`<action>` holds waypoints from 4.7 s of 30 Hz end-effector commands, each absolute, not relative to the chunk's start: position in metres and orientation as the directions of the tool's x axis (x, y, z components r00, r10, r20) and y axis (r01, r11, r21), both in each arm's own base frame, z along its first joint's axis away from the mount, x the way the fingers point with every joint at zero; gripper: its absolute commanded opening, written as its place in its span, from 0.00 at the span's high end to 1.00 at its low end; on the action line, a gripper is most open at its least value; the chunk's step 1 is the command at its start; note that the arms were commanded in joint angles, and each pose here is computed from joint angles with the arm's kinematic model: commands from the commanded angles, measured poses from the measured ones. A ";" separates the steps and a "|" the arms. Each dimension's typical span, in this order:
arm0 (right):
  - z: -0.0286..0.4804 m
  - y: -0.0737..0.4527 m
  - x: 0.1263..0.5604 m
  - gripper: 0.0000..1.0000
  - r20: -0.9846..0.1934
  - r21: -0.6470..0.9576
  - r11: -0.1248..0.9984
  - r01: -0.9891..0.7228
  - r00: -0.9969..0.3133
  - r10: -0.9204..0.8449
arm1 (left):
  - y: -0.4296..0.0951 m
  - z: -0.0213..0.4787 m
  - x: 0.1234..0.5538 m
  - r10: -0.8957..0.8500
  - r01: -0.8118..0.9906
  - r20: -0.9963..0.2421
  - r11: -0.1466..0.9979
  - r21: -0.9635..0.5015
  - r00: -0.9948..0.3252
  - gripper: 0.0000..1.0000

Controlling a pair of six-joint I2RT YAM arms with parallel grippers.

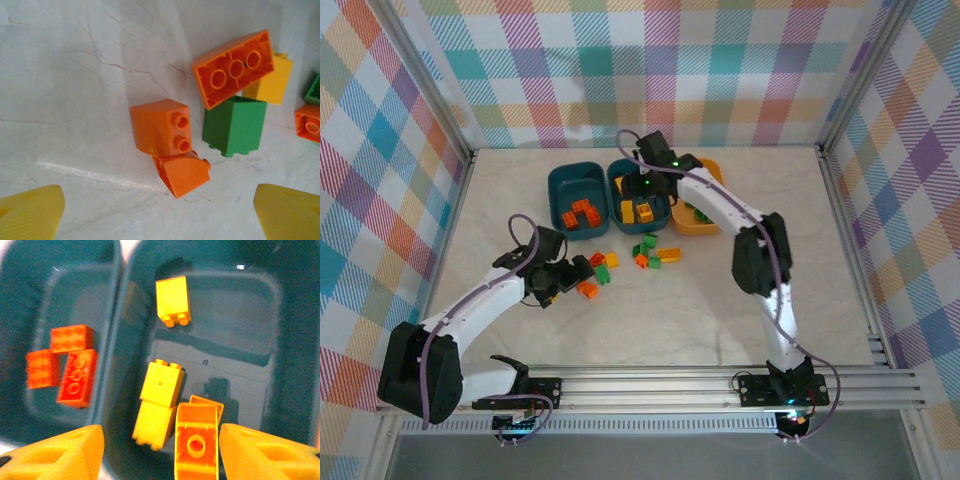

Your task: Sort the legos into containers by color

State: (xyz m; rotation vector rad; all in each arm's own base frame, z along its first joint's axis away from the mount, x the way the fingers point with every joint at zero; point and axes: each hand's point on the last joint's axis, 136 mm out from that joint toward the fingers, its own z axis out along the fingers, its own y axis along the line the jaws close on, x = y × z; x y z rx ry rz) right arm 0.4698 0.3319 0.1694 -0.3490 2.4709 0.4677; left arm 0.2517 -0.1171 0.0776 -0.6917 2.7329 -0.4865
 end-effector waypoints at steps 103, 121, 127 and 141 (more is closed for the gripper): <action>0.075 0.290 0.319 0.44 -0.384 0.181 0.946 -0.268 -0.905 -0.182 | -0.078 0.112 0.258 -0.641 -0.436 -0.273 0.718 -0.542 -0.717 0.04; 0.045 0.286 0.331 0.54 -0.360 0.138 0.977 -0.161 -0.927 -0.102 | -0.077 0.099 0.230 -0.656 -0.442 -0.249 0.695 -0.567 -0.713 0.00; 0.043 0.283 0.325 0.58 -0.357 0.144 0.974 -0.174 -0.927 -0.113 | -0.078 0.100 0.233 -0.656 -0.436 -0.251 0.693 -0.575 -0.711 0.00; 0.052 0.277 0.315 0.60 -0.373 0.163 0.962 -0.218 -0.916 -0.144 | -0.083 0.098 0.240 -0.652 -0.439 -0.228 0.688 -0.578 -0.723 0.00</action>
